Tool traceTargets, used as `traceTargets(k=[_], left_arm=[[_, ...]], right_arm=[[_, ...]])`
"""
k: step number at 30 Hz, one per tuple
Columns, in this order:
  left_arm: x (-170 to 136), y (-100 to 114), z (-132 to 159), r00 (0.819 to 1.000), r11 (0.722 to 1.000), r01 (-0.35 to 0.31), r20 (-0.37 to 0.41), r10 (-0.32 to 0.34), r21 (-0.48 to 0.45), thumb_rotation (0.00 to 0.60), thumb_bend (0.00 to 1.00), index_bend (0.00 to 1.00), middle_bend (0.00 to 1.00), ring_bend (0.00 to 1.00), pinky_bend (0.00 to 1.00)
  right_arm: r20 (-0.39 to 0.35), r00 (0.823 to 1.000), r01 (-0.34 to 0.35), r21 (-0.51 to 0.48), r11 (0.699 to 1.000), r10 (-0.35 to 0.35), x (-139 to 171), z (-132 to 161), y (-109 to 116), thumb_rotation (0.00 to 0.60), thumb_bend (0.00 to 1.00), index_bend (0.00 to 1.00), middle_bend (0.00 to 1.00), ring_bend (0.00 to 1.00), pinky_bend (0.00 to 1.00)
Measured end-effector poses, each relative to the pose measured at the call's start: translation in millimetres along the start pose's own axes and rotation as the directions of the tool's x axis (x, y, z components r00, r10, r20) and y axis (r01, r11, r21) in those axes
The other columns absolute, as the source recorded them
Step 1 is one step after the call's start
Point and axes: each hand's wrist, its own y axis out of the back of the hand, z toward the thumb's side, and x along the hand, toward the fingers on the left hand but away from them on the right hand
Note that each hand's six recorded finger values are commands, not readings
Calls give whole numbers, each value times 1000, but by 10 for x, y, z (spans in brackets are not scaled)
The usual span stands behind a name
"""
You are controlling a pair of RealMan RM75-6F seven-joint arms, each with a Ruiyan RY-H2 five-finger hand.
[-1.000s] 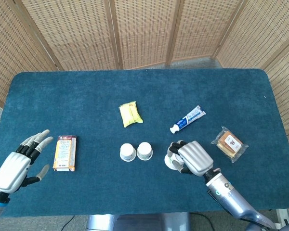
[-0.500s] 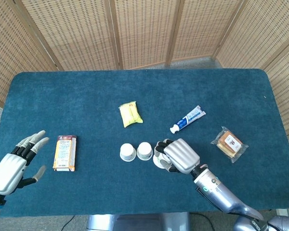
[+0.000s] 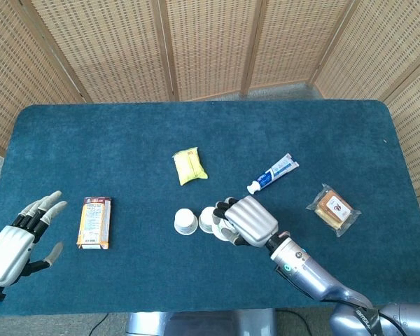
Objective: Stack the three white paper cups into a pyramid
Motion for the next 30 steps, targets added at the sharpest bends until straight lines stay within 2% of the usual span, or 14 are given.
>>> traceTargets(k=[14, 30], left_arm=[[-76, -3, -50, 1000, 1000, -7, -25, 7, -1, 600, 490, 0, 0, 0, 126], [-105, -26, -140, 998, 1000, -7, -55, 6, -10, 600, 490, 0, 0, 0, 126]], right_arm=[[-72, 997, -23, 23, 999, 25, -306, 252, 35, 600, 524, 445, 420, 423, 855], [-82, 995, -59, 44, 997, 62, -610, 339, -50, 600, 523, 443, 419, 423, 855]])
